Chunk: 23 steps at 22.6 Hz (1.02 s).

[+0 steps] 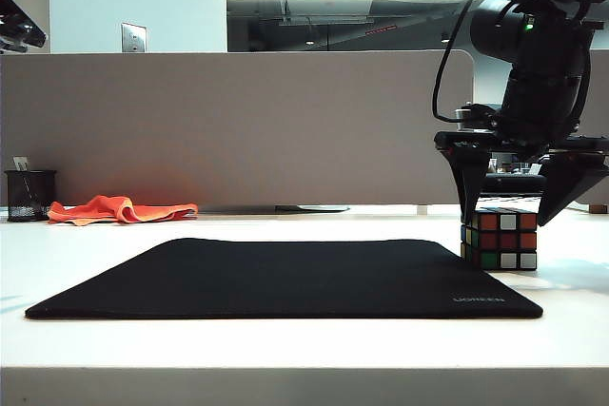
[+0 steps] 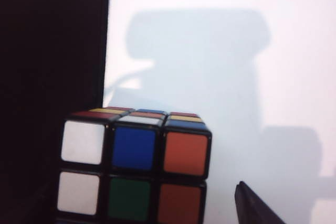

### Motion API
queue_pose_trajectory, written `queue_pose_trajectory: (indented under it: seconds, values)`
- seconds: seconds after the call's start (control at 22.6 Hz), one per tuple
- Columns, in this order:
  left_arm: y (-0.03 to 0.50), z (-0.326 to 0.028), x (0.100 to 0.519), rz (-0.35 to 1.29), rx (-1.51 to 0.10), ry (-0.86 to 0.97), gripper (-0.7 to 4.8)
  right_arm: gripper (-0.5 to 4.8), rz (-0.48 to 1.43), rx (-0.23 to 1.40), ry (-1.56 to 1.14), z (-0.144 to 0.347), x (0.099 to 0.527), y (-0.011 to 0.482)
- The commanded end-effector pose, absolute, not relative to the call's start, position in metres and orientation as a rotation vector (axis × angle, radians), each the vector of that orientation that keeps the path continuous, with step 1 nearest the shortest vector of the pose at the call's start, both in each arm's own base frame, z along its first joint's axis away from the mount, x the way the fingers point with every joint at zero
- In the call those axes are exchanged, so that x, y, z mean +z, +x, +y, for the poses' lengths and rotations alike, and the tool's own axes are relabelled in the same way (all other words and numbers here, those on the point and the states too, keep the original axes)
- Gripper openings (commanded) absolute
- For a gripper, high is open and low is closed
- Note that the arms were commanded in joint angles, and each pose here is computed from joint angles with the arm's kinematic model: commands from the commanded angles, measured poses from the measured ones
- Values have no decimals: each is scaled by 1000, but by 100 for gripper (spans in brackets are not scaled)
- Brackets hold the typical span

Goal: Pick up the cube on the right side of the mouse pad, then place it in the center of the mouse pad.

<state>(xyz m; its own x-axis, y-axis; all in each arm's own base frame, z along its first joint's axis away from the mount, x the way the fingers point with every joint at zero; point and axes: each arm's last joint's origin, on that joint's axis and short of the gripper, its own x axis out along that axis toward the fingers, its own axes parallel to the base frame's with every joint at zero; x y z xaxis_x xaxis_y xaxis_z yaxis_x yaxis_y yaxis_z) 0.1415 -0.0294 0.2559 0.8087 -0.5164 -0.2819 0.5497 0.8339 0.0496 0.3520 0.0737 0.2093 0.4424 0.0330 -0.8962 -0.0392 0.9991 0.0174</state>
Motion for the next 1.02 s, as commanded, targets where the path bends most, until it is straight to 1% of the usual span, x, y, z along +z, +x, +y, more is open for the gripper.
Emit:
queue_pose_trajectory:
  seconds: [0.04, 0.18, 0.22, 0.35, 0.44, 0.53, 0.88, 0.97, 1.02]
  values:
    - [141, -29, 260, 247, -575, 130, 122, 479, 1102, 74, 14, 75, 212, 353]
    - [141, -29, 260, 248, -575, 130, 122, 479, 1096, 81, 19, 76, 212, 353]
    - [141, -29, 260, 248, -575, 130, 122, 464, 1096, 81, 19, 76, 212, 353]
    - [141, -29, 260, 248, -575, 130, 122, 381, 1100, 81, 17, 76, 212, 353]
    - [141, -29, 260, 248, -575, 130, 122, 364, 1103, 81, 16, 76, 212, 353]
    - [141, -29, 260, 248, -575, 130, 122, 327, 1106, 84, 11, 75, 211, 353]
    - [141, -29, 260, 248, -575, 130, 122, 322, 1101, 84, 11, 75, 213, 352]
    - [141, -29, 260, 248, -575, 130, 122, 321, 1078, 86, 14, 75, 221, 350]
    - [141, -29, 260, 248, -575, 130, 122, 303, 1043, 91, 18, 74, 231, 347]
